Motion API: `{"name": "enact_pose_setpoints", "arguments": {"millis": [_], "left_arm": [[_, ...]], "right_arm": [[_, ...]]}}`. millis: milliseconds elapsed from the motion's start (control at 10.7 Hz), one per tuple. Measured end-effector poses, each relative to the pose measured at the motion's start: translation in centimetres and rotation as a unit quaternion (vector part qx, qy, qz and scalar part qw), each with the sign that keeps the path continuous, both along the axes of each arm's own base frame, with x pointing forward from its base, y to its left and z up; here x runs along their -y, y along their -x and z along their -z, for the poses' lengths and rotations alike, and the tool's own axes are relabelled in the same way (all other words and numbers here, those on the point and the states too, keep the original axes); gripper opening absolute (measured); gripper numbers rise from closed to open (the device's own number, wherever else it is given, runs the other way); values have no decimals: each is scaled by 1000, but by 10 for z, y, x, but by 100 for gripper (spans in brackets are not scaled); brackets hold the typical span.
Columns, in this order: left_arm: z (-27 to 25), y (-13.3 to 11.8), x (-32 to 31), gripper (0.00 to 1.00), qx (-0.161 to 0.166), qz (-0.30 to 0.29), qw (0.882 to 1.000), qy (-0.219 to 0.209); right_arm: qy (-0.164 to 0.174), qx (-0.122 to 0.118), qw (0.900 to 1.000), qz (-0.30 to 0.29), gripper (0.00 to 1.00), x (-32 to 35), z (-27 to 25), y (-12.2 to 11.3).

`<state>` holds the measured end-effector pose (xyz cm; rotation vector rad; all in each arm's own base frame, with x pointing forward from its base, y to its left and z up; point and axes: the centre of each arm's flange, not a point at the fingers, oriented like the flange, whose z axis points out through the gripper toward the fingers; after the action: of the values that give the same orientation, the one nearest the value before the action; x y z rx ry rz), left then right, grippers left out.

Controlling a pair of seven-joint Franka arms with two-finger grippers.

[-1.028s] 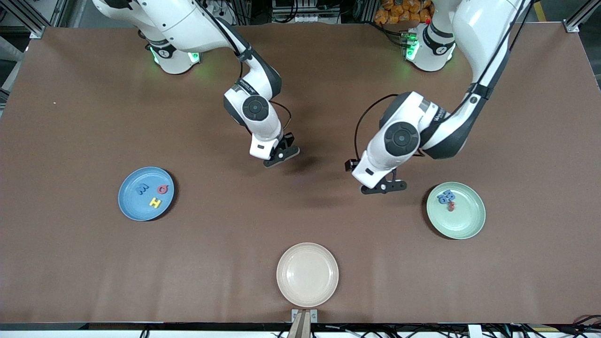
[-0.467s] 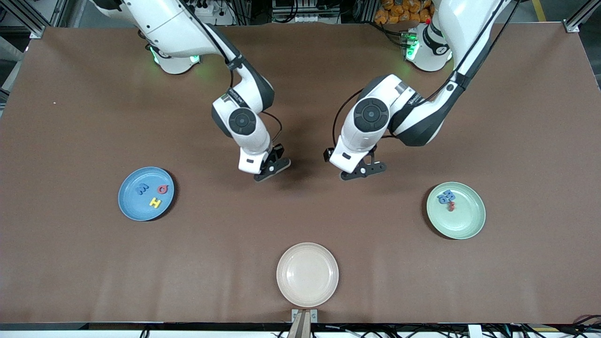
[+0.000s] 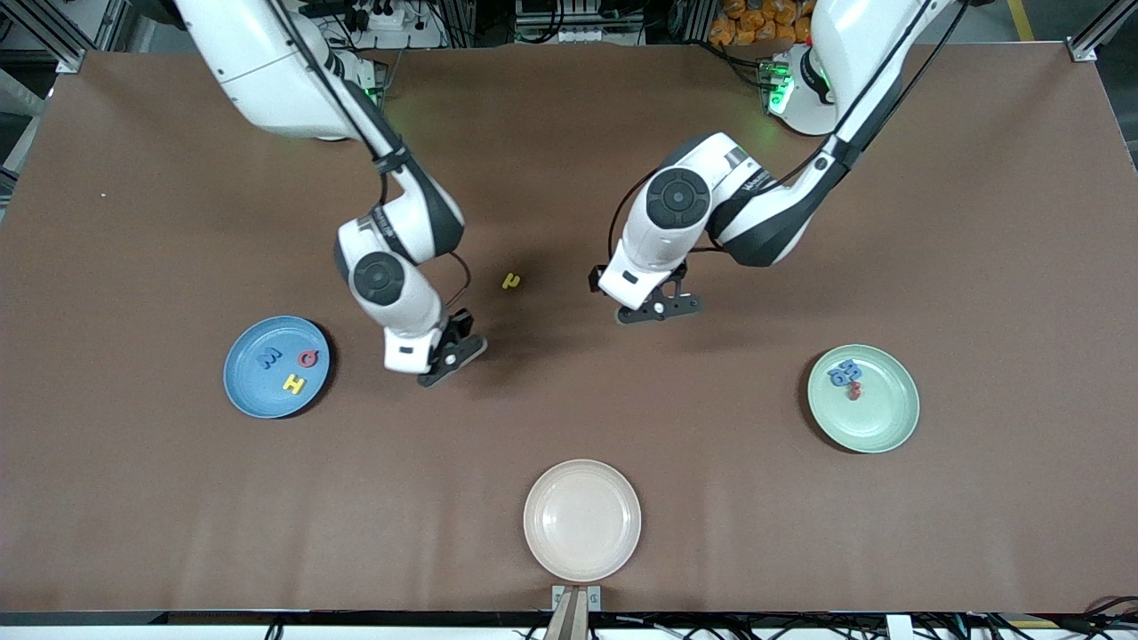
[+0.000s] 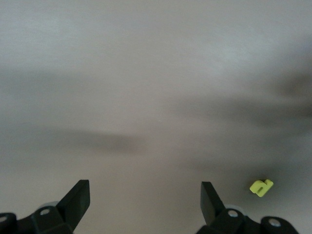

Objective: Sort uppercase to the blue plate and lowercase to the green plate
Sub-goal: 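Carry the teal R toward the blue plate while the left gripper reaches yellow h, then release the teal R on the blue plate while the left gripper lowers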

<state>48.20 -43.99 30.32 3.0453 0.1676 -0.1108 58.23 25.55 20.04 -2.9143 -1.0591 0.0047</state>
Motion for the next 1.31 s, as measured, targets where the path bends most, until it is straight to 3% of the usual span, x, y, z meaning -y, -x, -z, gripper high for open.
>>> {"name": "enact_pose_setpoints", "arguments": {"millis": [280,654,935,1122,1309], "left_arm": [[30,37,51,100,61,105,993,-5],[35,61,103,100,76,182,980,17],[59,66,143,100,94,202,975,8],[77,67,149,100,92,221,971,0],[86,64,148,92,95,229,969,-9]], "right_arm": [[15,-21,998,-57,29,70,-11,-32],[34,-23,991,-124,29,166,-38,-62],[42,-49,987,-149,29,221,-44,-59],[13,-73,988,-134,29,247,-25,-44],[-2,-96,988,-124,29,252,-4,-26]]}}
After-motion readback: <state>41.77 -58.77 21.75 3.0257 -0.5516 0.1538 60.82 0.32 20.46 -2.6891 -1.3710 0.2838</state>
